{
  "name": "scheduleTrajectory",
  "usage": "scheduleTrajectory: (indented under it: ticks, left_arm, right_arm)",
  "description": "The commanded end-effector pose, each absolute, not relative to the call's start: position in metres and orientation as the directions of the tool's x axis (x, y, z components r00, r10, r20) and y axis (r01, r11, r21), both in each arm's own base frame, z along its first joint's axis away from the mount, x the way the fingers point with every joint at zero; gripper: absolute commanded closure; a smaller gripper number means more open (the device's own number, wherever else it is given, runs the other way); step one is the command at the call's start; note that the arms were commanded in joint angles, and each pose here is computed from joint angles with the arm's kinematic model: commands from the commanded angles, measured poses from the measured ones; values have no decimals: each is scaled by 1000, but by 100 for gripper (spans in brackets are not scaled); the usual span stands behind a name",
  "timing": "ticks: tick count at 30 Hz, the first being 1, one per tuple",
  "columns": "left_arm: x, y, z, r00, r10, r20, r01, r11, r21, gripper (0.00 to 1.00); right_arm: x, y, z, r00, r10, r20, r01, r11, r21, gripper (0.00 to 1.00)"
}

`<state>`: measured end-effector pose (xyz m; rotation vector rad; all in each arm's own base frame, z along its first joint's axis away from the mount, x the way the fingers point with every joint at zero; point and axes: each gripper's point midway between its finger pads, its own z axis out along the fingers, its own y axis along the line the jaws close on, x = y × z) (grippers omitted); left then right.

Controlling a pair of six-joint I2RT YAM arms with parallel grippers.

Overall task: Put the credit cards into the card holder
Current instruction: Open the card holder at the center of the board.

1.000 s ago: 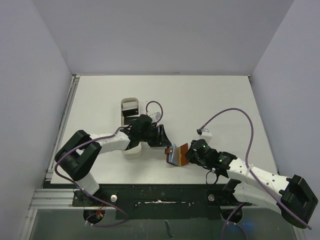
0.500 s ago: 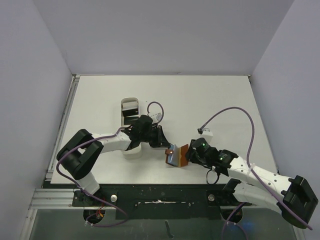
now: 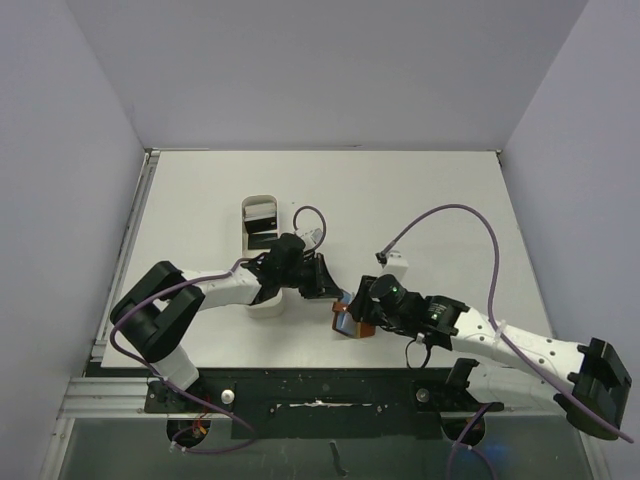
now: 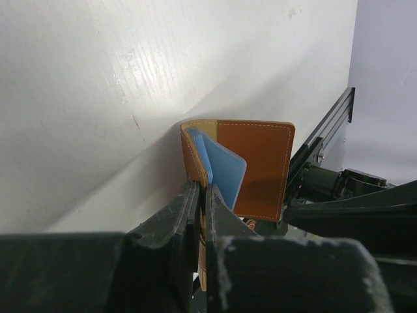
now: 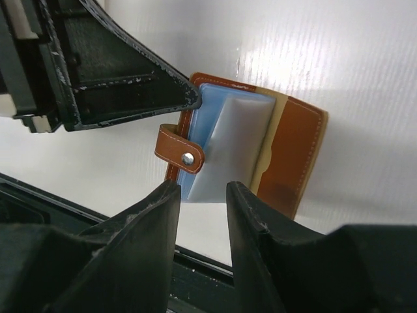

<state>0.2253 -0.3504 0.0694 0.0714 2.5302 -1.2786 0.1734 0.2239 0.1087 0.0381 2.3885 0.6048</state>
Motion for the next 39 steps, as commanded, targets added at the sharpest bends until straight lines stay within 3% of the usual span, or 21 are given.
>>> scheduleTrajectory:
  ticks: [1, 15, 39]
  left_arm:
    - [229, -360, 102, -931, -121, -344, 233, 528, -817, 100]
    - [227, -357, 98, -932, -136, -337, 215, 541, -813, 100]
    - [224, -357, 100, -933, -137, -333, 213, 537, -816, 100]
  right_arm:
    - [180, 250, 108, -770, 205, -604, -134, 873, 468, 63]
    - [181, 254, 75, -788, 198, -584, -106, 889, 445, 52]
    - [174, 236, 47, -804, 189, -564, -58, 918, 391, 57]
